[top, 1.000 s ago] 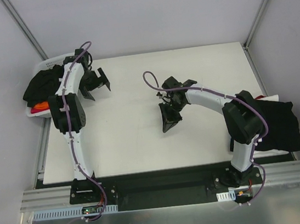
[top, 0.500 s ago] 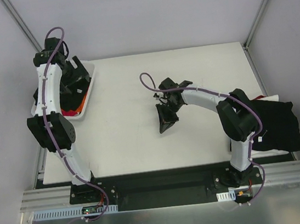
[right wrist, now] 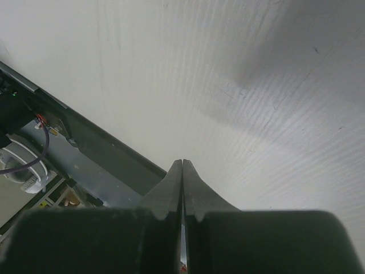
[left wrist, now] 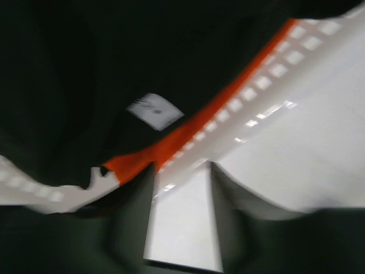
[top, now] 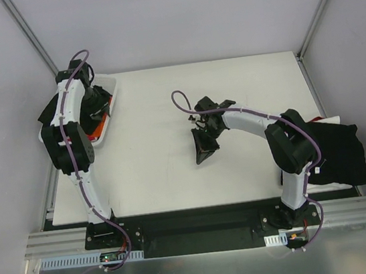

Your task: Fold and stack the t-shirts

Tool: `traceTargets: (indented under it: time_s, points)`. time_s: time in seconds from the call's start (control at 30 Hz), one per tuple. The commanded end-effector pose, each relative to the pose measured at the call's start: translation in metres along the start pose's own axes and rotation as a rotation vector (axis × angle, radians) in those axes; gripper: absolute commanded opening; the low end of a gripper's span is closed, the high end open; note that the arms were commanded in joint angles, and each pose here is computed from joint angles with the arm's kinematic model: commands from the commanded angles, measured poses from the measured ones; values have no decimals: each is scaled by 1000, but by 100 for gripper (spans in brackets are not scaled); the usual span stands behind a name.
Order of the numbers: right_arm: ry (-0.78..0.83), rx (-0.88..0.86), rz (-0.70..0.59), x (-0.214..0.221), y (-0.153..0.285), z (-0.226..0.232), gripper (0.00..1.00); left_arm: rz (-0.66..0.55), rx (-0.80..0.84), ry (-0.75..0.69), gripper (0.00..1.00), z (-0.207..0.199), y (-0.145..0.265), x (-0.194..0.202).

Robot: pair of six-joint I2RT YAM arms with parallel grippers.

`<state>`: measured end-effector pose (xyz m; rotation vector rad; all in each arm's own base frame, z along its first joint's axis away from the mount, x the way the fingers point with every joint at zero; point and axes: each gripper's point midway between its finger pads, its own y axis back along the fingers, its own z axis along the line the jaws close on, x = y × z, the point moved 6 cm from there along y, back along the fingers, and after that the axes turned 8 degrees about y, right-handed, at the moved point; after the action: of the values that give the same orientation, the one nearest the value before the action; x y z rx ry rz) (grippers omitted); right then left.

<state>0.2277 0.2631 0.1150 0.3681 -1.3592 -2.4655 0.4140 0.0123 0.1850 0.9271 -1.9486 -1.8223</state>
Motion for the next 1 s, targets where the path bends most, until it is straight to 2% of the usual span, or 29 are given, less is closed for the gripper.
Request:
traceTargets:
  time_s: [0.0,0.03,0.07,0.23,0.43,0.63,0.97]
  points:
    - [29,-13,-25,-3,14,11,1,23,-14,-2,12,1,-10,6]
    - [31,-17,-26,-4,13,11,1,36,-32,4,3,1,-21,4]
    - [31,-19,-22,-5,12,11,1,31,-32,6,0,0,-24,0]
    - [31,-7,-9,-1,14,10,1,35,-87,2,0,0,-57,-16]
    - [27,38,6,19,18,1,1,63,-101,67,0,10,-83,-40]
    - [26,61,12,27,23,-2,1,95,-139,171,0,39,-95,-56]
    - [30,39,28,27,21,0,1,108,-218,208,0,77,-96,-65]
